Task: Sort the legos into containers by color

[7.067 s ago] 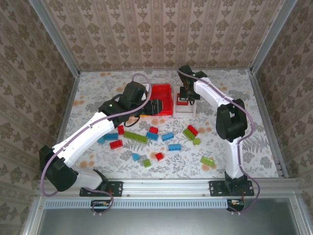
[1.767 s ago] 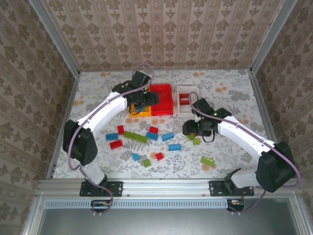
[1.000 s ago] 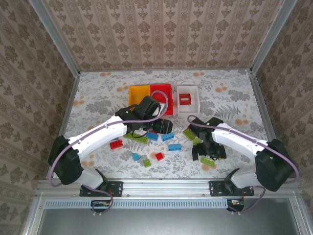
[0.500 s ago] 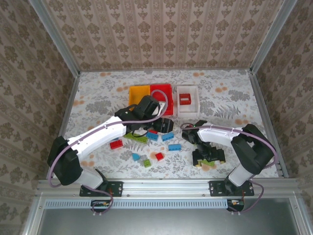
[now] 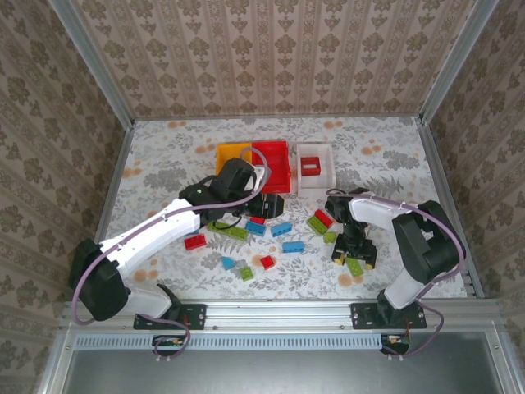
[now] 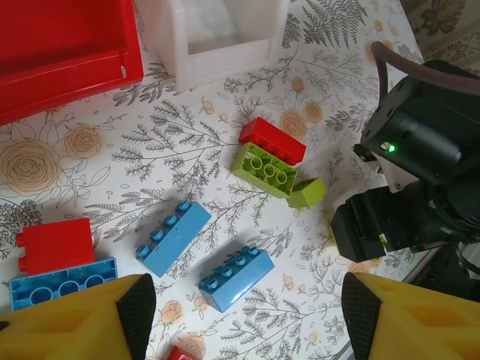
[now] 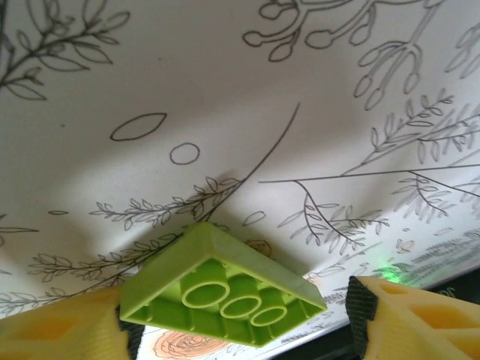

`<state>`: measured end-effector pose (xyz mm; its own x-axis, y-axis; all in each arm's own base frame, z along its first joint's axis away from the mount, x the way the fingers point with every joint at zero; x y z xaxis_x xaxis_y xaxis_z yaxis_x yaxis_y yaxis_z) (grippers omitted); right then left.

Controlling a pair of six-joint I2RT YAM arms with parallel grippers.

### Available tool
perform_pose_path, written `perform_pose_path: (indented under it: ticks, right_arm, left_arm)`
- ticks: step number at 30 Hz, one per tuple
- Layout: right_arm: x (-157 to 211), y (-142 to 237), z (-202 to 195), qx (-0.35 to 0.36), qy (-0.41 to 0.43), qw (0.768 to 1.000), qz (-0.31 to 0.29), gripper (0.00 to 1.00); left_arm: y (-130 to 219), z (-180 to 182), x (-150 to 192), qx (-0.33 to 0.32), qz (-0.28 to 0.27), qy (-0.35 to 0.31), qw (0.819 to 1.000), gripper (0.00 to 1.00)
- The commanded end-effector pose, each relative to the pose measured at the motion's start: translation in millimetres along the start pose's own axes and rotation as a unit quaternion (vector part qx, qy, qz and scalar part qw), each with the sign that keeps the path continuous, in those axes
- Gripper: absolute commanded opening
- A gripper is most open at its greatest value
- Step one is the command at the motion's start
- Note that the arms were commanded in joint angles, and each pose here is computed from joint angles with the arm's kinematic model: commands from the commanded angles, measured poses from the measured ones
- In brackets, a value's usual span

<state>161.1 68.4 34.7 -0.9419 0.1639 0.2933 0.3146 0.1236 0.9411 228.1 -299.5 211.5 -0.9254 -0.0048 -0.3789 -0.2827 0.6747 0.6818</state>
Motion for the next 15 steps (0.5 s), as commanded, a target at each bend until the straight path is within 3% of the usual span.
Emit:
perform_pose_path:
  ticks: [1,7,15]
  right_arm:
    - [-10,-4,11,-0.043,-0.029,0.998,-0.033,0.68]
    - [-14,-10,14,-0.048,-0.028,0.998,-0.023,0.66]
    - [-35,9,44,-0.137,-0.063,0.987,-0.047,0.65]
  left_arm:
    - [3,-3,0,0.014,-0.001,0.008,1.0,0.69]
    - [1,-2,3,0.018,0.002,0.013,1.0,0.69]
    - [-1,-3,5,0.018,0.002,0.014,1.0,0.69]
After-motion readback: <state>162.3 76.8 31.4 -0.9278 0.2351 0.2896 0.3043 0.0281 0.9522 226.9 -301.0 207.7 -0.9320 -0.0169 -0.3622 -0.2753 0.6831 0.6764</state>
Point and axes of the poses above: each hand's point on the last joint's axis, 136 mm out from that joint toward the fingers, its own y axis back along the fingers, its own z axis along the line the jaws close on, x = y × z, the point moved 2 cm from there along y, back along the fingers, and after that the axes turned 15 degrees about y, right-handed, at the moved point
